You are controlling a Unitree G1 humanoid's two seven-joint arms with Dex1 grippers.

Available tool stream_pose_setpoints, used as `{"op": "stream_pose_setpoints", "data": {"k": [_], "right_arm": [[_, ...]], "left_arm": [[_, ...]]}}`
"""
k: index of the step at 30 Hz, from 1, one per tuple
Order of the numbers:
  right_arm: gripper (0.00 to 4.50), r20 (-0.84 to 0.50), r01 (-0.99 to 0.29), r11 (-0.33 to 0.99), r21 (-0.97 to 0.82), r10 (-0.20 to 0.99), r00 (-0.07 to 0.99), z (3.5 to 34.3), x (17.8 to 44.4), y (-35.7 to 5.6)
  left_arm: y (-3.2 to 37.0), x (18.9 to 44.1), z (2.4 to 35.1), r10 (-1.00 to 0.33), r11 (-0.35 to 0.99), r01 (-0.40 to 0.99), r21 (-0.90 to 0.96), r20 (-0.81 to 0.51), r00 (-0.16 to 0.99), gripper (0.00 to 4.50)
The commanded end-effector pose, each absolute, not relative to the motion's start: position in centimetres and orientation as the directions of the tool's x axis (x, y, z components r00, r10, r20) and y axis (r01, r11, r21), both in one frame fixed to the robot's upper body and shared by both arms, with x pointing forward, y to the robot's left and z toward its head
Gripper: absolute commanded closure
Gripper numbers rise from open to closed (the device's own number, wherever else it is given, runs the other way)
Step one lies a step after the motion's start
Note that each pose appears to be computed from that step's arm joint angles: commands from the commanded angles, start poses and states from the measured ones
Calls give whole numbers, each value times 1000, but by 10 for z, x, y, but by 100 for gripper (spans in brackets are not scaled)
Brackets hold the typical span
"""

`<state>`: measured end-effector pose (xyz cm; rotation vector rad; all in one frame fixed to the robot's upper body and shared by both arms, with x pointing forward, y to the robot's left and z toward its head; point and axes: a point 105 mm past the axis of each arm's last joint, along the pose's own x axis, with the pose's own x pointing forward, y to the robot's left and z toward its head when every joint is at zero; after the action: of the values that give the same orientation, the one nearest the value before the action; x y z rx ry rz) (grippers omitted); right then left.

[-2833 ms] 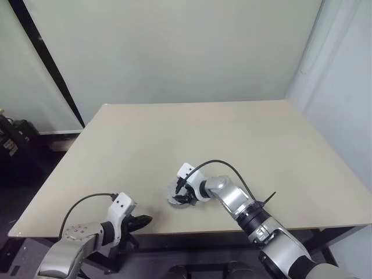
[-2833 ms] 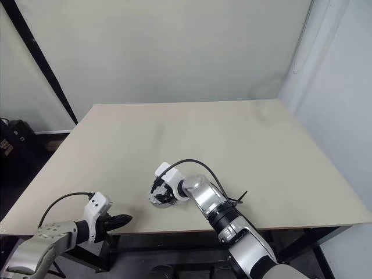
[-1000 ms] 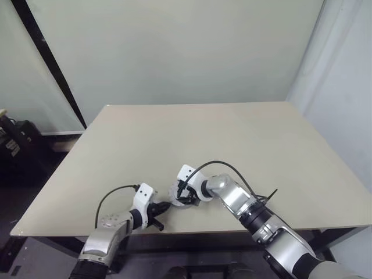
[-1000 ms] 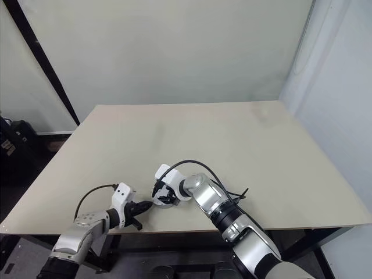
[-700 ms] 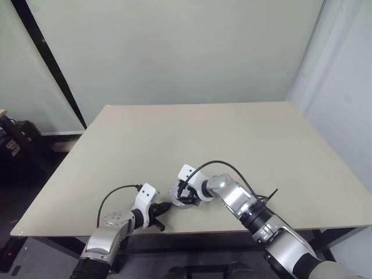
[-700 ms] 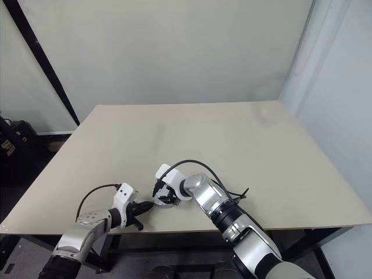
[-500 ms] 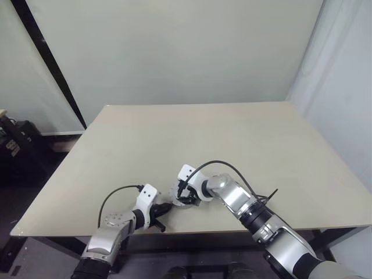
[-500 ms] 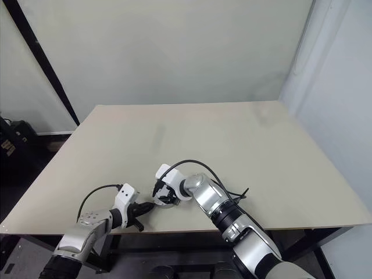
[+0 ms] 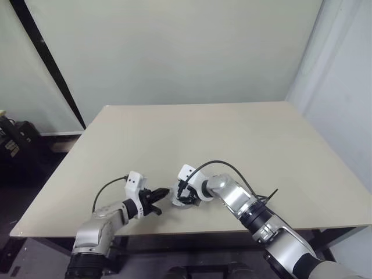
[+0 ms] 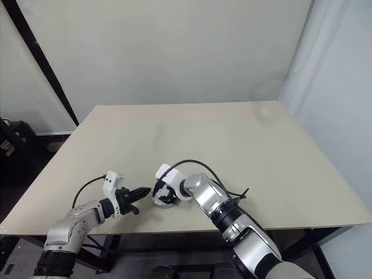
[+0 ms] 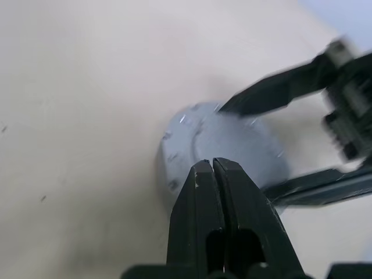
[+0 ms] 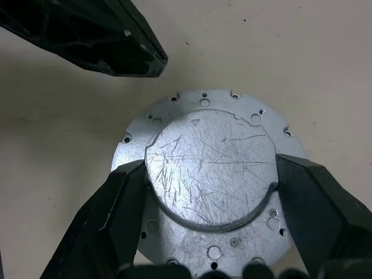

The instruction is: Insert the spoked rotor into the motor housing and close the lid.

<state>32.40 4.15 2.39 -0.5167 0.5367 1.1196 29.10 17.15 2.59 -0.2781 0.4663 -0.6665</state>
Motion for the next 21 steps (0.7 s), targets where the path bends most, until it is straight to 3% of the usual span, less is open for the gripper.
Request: {"op": "stream_pose_setpoints", "data": {"k": [1,10,17,21], "right_arm": [[131,-640,-926,349,-143,682,355,28,328,39],[131,-642,-924,354,-143,678,359,28,328,37],[131,-637,-922,363,-135,681,361,29,328,36],[4,-631,-932,346,-106,701,332,33,325,38]], "left_arm": [[164,294,34,-664,743,556,-373,-307,681,450],[164,300,-1,-593,799,555,-232,-457,662,450],[163,302,-5,-590,798,564,-212,-463,661,450],[159,301,-6,-599,791,574,-213,-460,656,450]]}}
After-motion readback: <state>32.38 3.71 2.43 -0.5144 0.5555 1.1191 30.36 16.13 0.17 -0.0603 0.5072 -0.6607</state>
